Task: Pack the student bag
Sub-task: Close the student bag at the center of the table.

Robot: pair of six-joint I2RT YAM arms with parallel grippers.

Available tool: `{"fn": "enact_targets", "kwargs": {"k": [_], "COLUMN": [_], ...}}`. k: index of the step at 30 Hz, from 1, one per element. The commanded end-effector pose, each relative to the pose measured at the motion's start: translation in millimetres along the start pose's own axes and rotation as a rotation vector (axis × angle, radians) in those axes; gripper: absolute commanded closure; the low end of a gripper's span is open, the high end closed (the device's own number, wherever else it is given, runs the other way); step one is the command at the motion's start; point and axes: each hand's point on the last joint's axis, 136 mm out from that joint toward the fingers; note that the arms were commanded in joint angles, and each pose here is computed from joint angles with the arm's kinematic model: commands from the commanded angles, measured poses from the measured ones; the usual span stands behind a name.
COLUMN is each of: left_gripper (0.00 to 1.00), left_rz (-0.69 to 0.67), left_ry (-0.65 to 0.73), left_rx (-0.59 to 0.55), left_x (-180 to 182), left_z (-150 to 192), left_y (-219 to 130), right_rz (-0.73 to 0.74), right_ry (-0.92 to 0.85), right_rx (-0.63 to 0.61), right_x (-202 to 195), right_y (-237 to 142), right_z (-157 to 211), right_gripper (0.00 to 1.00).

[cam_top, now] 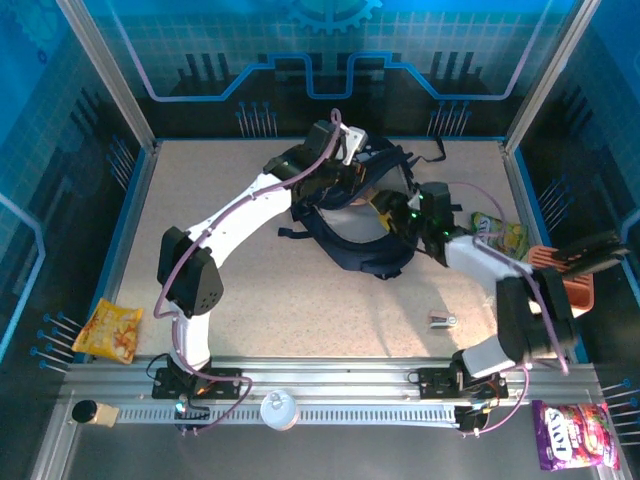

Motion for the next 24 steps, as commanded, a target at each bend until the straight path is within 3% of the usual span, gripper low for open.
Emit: {"fn": "enact_targets", "kwargs": {"k": [1, 4, 7, 12, 17, 24], "left_gripper": [1.0, 0.95, 0.78, 0.49, 0.4, 0.4], "left_rz": [0.109, 0.116, 0.134, 0.18, 0.159, 0.054], "left_ry": [-0.019, -0.059, -0.134, -0.294, -0.524, -0.838], "left_rx": [-0.085, -0.033, 0.032, 0.096, 0.099, 0.056], "left_x": [-26.0, -23.8, -22.4, -15.9, 33.3, 126.7], "left_z": [-33.1, -19.4, -1.4, 19.9, 33.1, 59.8], "left_y": [-21.3, -16.6, -13.2, -16.2, -22.3, -23.1], "right_rz": [0.215, 0.289, 0.377, 0.381, 0.323, 0.215], "right_ry": [0.013, -0.08, -0.171, -0.285, -0.346, -0.328], "right_rx": [-0.023, -0.081, -0.14, -0.197, -0.156, -0.042], "right_x": [-51.6, -47.4, -37.2, -11.7, 8.6, 14.1], "right_y": [-36.4, -71.7, -106.1, -131.5, -119.4, -76.5], "right_z": [12.2, 2.1, -10.9, -24.6, -28.1, -15.7], "right_gripper": [0.34, 0.32, 0.27, 0.22, 0.21, 0.22]}}
Point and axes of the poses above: each hand's point on the last joint's axis, 136 mm out from that joint toward the fingers, its own y axis out along the fingers, its own x axis along the line the jaws close on, z = x × y, and after that the axes turned 11 degrees about -y, right-handed
